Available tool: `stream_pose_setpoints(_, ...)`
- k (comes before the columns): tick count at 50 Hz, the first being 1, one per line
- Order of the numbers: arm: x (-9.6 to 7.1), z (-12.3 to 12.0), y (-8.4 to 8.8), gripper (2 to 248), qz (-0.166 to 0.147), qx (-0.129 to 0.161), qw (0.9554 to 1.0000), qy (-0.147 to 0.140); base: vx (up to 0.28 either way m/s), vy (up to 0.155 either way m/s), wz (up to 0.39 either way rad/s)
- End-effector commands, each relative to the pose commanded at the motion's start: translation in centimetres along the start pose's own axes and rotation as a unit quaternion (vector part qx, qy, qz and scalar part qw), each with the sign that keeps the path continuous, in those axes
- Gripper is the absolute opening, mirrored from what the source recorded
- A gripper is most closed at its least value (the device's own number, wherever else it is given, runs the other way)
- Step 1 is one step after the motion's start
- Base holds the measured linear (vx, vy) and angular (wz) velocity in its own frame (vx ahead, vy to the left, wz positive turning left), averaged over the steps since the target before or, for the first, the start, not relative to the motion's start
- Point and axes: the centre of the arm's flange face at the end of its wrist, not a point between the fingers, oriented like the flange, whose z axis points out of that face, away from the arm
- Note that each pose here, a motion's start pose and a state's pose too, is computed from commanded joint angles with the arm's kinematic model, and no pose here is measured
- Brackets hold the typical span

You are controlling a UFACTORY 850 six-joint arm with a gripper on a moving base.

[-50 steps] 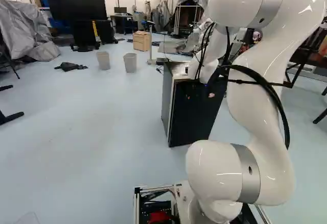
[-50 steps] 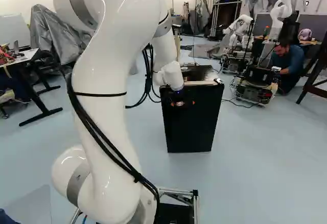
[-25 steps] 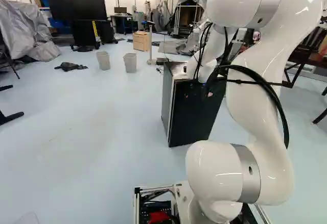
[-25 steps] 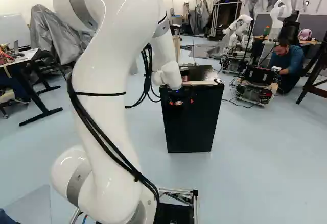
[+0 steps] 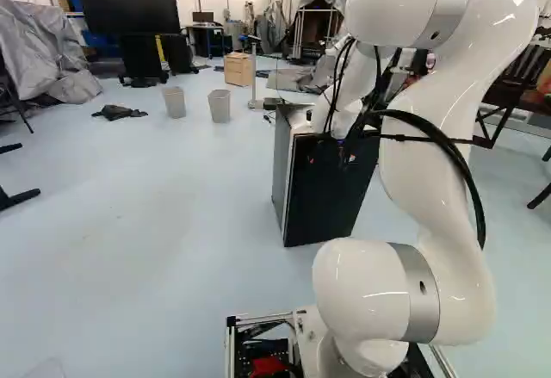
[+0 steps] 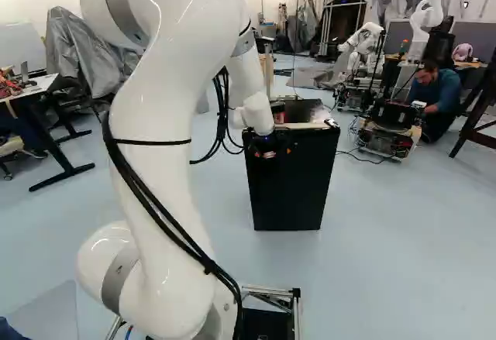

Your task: Grab a drink from the fridge

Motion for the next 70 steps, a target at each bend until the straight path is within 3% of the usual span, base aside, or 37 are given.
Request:
stream_pose_setpoints(57,0.5,0.04,-0.59,247,-0.005,0.004,0.9999,0.014,0.0,0.0,0.0)
stream_pose_setpoints(70,-0.34,-0.51,-0.62,247,-0.003,0.004,0.9999,0.014,0.0,0.0,0.0)
